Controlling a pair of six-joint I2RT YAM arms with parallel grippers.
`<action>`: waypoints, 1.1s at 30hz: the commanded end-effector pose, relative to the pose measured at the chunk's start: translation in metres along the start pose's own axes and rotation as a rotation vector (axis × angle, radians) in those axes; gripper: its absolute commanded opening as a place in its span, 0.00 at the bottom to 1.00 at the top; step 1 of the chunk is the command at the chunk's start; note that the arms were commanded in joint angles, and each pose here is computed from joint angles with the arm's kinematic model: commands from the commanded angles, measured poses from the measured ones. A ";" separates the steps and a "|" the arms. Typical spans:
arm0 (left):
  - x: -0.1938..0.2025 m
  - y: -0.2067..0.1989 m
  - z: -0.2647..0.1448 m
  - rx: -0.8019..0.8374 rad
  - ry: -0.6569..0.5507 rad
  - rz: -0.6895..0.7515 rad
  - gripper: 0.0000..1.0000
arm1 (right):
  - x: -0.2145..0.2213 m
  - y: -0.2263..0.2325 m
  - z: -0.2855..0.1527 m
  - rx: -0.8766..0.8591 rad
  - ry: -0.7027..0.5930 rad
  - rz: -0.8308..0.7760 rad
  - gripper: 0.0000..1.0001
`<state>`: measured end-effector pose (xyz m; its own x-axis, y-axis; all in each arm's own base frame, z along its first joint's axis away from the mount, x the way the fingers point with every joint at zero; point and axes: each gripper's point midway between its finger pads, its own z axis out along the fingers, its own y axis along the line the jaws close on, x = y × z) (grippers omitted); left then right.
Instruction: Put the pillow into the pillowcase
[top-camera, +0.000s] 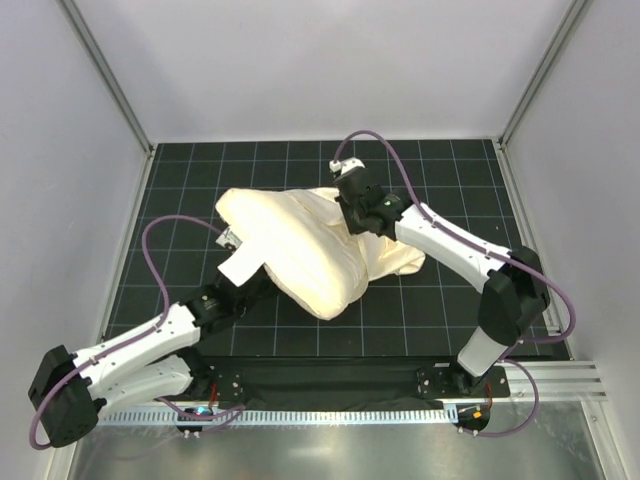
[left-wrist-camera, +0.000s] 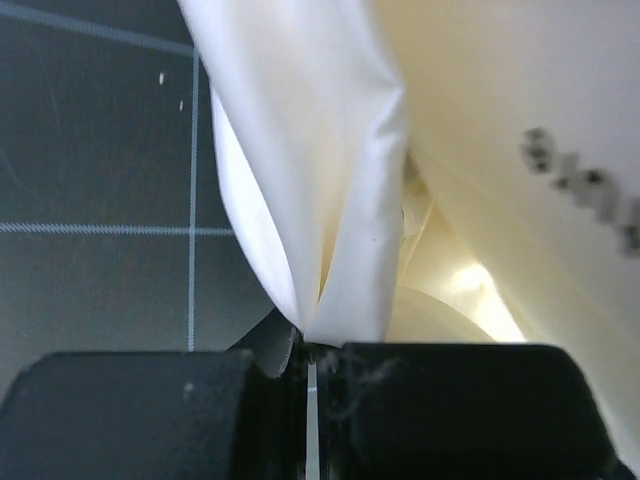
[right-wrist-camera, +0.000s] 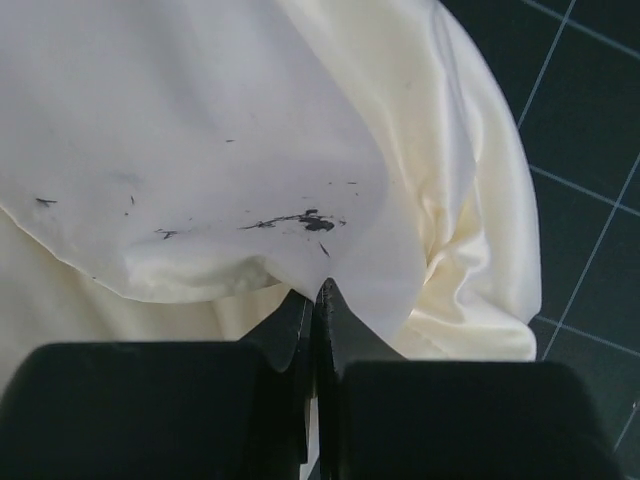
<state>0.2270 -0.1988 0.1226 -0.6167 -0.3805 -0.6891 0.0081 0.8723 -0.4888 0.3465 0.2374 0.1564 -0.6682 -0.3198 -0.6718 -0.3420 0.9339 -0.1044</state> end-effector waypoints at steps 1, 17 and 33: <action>-0.044 -0.018 -0.015 0.004 -0.103 0.034 0.00 | -0.070 -0.004 -0.056 -0.048 -0.215 0.062 0.04; -0.202 -0.102 -0.124 0.131 -0.393 0.160 0.00 | -0.189 -0.001 -0.221 -0.331 -0.508 0.177 0.04; -0.236 -0.198 -0.169 0.460 -0.322 0.053 0.01 | -0.174 -0.006 -0.187 -0.465 -0.378 0.358 0.04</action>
<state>0.2315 -0.2063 0.4899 -0.2809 -0.4765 -0.8331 0.3979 0.7321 -0.5529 0.3431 0.2447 0.4103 -0.5326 0.1115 -0.8390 -0.4240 0.8228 0.3784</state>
